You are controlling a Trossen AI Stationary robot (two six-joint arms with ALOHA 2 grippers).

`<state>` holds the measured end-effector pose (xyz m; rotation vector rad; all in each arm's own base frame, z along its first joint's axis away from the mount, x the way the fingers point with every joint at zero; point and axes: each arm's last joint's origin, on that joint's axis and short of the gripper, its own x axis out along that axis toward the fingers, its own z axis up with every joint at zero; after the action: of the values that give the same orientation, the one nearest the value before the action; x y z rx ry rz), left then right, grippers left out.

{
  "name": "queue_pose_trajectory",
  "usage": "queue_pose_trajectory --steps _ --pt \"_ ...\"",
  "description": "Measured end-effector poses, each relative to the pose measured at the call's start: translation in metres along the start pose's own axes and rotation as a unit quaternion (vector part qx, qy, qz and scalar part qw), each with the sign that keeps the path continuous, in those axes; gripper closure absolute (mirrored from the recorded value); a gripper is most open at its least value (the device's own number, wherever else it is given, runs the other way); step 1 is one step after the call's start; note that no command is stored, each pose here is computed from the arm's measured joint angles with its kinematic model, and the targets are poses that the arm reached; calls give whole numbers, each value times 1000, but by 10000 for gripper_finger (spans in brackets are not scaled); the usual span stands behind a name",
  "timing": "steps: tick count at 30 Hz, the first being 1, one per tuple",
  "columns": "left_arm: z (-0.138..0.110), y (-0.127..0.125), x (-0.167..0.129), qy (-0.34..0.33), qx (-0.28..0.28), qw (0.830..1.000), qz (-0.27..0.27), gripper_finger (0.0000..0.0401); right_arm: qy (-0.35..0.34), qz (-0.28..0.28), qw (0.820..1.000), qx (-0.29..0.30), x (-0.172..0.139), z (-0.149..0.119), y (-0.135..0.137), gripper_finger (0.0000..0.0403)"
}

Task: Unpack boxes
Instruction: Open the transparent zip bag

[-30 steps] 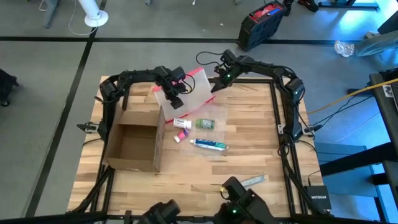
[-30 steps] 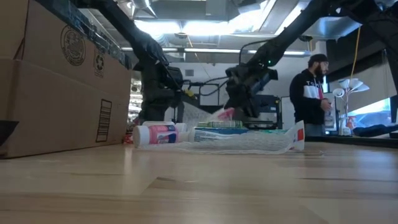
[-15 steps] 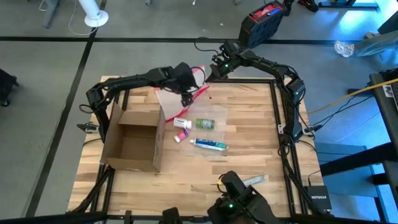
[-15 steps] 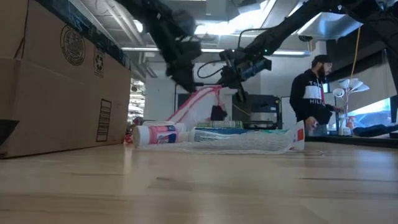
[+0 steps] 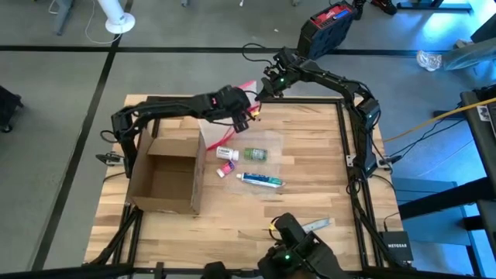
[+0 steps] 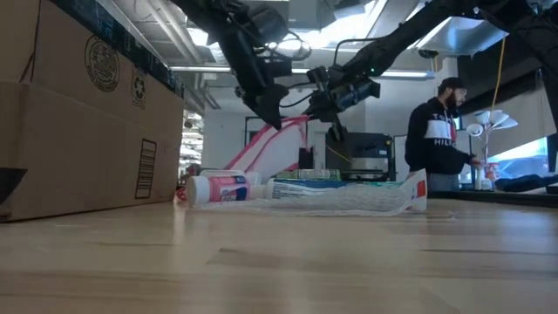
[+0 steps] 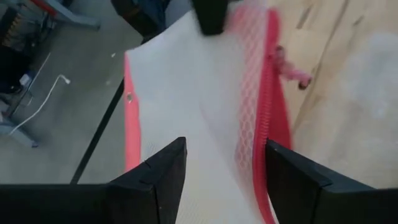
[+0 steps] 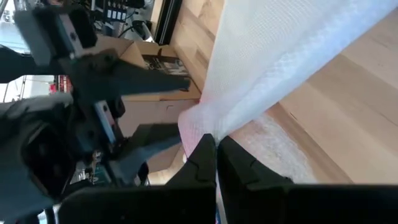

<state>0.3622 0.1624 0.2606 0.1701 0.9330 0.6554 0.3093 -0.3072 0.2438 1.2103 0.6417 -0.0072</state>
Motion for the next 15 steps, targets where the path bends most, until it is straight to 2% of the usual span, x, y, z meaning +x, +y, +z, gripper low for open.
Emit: queue_pose_trajectory --steps 3,6,11,13,15 --pt "-2 7 3 7 -2 1000 1 226 3 1 1000 -5 2 -1 1 403" --pt "-7 12 9 18 3 1000 -23 253 6 6 1000 -8 3 -1 2 403" --pt "-13 20 14 34 7 997 -64 337 9 10 999 -31 5 -2 4 403" --pt "-14 22 13 34 21 996 -80 378 7 11 998 -59 3 -2 6 401" --pt "-14 23 11 29 30 995 -93 393 2 12 995 -97 -1 -3 13 397"
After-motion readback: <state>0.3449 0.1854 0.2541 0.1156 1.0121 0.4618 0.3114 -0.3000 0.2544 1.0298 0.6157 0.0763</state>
